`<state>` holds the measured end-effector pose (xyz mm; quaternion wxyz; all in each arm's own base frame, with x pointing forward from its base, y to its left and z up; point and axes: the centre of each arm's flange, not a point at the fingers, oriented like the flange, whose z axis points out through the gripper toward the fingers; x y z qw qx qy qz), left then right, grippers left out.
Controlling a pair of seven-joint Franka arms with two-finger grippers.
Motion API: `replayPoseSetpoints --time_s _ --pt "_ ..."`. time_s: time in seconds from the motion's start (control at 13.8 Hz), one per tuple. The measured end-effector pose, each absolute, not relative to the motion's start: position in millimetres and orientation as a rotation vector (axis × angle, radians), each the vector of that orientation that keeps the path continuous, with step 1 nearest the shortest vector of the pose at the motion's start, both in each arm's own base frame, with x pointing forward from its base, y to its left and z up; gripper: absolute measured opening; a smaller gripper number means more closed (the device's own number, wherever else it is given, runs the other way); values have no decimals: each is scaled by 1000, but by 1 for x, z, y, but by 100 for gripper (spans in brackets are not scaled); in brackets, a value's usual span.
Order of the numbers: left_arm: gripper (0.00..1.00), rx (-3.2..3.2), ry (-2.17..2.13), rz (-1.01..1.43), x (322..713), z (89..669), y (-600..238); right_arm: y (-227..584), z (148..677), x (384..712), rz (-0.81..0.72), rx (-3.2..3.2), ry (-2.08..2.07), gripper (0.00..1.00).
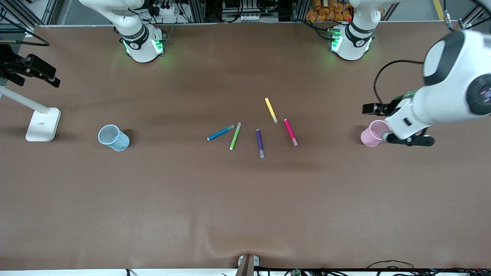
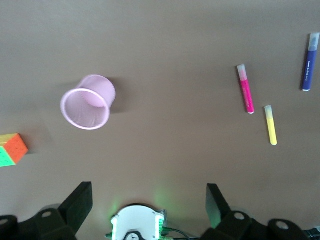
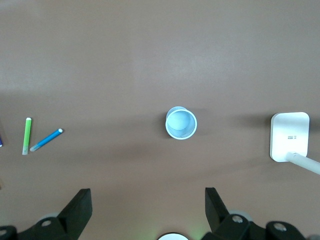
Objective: Place pink and blue markers in matching cups
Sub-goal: 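Reach the left gripper down to the pink marker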
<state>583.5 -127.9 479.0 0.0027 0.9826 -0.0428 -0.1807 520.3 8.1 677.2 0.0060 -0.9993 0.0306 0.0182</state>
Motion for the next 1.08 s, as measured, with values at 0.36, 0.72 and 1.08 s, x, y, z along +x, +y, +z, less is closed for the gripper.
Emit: replayPoseSetpoints --time_s 0.36,0.72,1.08 --pt "100 3101 9 -788 576 396 -210 6 675 521 61 -3127 102 100" --pt "100 3052 165 -913 580 303 -244 5 656 533 115 -3125 102 100" --pt "100 3036 238 -877 580 259 -273 5 651 536 129 -3124 102 100"
